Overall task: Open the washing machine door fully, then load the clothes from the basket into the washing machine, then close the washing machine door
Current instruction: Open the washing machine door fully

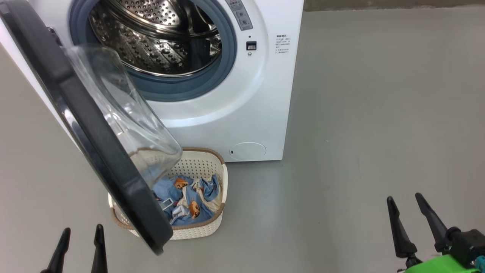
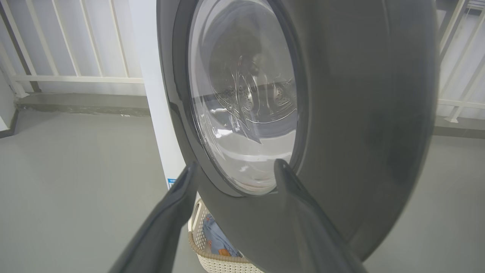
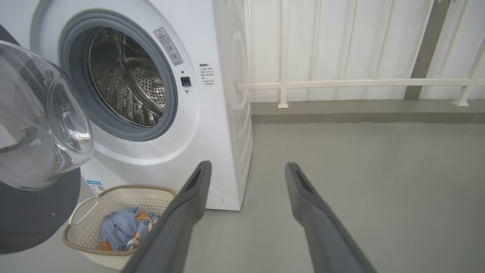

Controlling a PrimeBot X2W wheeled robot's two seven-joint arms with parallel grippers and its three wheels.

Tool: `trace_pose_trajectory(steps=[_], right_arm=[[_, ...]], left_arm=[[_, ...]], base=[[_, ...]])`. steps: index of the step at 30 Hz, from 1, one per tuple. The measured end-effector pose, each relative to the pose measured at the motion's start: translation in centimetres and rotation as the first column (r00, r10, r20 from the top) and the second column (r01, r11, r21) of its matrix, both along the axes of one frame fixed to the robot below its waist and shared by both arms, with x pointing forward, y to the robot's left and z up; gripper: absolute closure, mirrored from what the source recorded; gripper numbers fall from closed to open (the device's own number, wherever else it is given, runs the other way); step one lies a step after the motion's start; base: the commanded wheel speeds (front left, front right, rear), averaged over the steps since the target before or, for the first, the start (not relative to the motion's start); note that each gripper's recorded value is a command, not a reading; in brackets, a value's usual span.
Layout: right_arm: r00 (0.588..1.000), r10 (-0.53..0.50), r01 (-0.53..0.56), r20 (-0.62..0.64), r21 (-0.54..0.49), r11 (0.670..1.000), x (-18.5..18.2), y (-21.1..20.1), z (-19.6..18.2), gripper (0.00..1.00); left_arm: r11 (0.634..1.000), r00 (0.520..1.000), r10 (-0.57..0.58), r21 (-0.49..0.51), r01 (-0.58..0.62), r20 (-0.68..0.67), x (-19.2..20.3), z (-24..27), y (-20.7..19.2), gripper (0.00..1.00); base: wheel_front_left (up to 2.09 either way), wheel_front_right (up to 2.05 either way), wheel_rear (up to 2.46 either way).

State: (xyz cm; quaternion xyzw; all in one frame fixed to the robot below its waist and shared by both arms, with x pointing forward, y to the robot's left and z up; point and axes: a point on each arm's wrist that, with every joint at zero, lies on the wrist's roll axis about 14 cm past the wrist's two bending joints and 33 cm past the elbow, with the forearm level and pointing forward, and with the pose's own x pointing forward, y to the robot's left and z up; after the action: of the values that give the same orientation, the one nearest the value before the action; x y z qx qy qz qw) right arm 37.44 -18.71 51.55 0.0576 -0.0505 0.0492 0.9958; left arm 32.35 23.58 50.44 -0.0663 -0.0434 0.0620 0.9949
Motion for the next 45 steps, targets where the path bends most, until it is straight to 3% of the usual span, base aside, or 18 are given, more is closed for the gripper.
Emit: trace_pose_trajectory(steps=[45], right_arm=[[0.999,-0.013,0.012,-0.035,-0.026,1.000,-1.7,0.1,-1.2,0.00]], left_arm=[[1.000,1.000,0.019,-0.009,-0.019,0.003,-1.4,0.1,0.1,0.00]], base=[[0.00,0.00,0.00]])
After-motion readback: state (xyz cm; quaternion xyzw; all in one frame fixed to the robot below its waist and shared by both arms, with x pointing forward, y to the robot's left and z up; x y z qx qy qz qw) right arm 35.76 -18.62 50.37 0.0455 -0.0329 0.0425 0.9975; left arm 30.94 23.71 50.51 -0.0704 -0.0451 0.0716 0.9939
